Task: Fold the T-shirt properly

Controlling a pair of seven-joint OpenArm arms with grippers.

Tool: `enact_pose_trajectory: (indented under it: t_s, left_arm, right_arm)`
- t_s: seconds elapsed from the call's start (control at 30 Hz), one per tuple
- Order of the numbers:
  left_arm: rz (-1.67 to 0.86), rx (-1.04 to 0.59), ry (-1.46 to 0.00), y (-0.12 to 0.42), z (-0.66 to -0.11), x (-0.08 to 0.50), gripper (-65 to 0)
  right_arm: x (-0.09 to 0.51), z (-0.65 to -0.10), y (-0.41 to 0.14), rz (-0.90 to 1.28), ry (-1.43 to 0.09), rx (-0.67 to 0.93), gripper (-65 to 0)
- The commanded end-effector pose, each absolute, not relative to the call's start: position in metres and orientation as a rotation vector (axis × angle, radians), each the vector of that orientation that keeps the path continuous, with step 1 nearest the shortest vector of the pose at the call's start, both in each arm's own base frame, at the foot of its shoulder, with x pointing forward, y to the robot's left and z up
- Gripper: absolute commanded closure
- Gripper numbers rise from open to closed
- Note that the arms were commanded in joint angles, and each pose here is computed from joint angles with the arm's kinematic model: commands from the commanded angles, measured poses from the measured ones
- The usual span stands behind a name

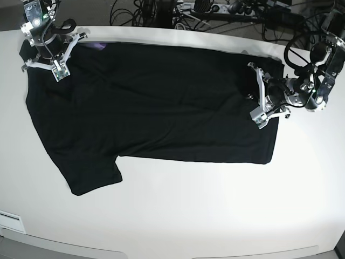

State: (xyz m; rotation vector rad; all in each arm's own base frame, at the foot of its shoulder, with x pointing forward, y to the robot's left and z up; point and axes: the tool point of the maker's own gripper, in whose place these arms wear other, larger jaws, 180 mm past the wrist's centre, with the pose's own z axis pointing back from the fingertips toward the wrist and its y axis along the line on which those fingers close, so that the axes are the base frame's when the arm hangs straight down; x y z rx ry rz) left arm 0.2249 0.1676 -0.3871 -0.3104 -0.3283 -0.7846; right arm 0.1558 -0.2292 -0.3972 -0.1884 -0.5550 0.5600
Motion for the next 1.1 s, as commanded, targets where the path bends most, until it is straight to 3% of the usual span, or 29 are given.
enact_pose_trajectory:
  t_s: [0.0,0.37,0.53,1.07]
  left_arm:
    - [-0.814,-0.183,-0.176,0.202,-0.404,0.204,0.0]
    - [-0.816,-0.258,-0.139,0.188,-0.406,0.181,0.0]
    - [-0.840,-0.265,-0.095,0.185,-0.414,0.156,0.0]
    - [-0.885,-0.263,-0.110,0.177,-0.407,0.152,0.0]
  right_arm:
    - [0.138,-0.404,-0.239,0.564,-0.473,-0.207,0.0]
    - [0.098,-0.415,-0.243,0.552,-0.381,-0.199,0.0]
    - [0.099,-0.413,-0.239,0.565,-0.384,-0.188,0.0]
    - [0.093,-0.402,-0.232,0.579,-0.393,-0.191,0.0]
